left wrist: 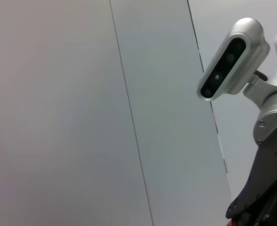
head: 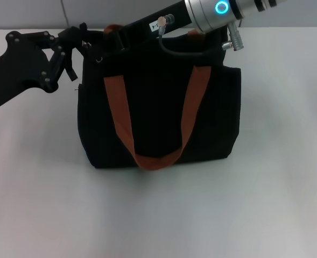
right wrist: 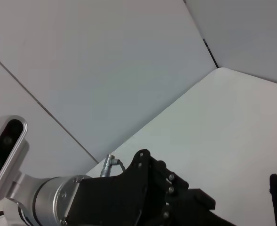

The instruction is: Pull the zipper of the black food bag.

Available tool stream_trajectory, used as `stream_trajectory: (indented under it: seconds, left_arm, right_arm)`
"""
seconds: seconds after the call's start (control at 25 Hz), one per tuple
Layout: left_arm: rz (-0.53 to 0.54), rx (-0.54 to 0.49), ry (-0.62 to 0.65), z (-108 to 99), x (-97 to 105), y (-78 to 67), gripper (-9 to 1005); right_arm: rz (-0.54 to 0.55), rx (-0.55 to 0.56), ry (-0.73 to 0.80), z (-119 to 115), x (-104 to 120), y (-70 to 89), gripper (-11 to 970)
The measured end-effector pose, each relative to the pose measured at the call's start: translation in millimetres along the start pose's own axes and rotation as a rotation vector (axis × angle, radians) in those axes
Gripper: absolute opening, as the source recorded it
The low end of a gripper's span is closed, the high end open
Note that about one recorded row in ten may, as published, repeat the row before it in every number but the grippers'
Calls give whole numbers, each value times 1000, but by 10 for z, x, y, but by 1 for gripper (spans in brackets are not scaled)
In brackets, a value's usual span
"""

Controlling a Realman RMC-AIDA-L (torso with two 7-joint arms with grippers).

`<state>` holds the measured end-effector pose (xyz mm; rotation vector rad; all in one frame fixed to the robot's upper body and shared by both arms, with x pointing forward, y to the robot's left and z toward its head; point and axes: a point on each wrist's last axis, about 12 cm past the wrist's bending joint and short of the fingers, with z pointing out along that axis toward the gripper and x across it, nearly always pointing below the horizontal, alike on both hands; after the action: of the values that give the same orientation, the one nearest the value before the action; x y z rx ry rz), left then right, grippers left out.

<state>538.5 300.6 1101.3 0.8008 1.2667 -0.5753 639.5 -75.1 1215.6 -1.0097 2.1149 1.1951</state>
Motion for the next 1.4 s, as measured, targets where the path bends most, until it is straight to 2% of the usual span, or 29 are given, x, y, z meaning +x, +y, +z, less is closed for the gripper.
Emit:
stream_trajectory:
  seconds: [0.36, 0.72, 1.08, 1.4]
  left_arm:
    - [-7, -10, -2, -49, 9, -12, 27]
    - [-11, -9, -4, -66, 7, -17, 27]
    - [-13, -43, -14, -107, -1, 13, 27]
    - [-16, -63, -14, -140, 5, 22, 28]
  right_arm:
    - [-31, 2, 14, 17, -11, 34, -2]
    - [-20, 23, 13, 14, -25, 24, -2]
    - [-30, 111, 61, -2, -34, 85, -2]
    - [9, 208, 96, -118, -2, 49, -1]
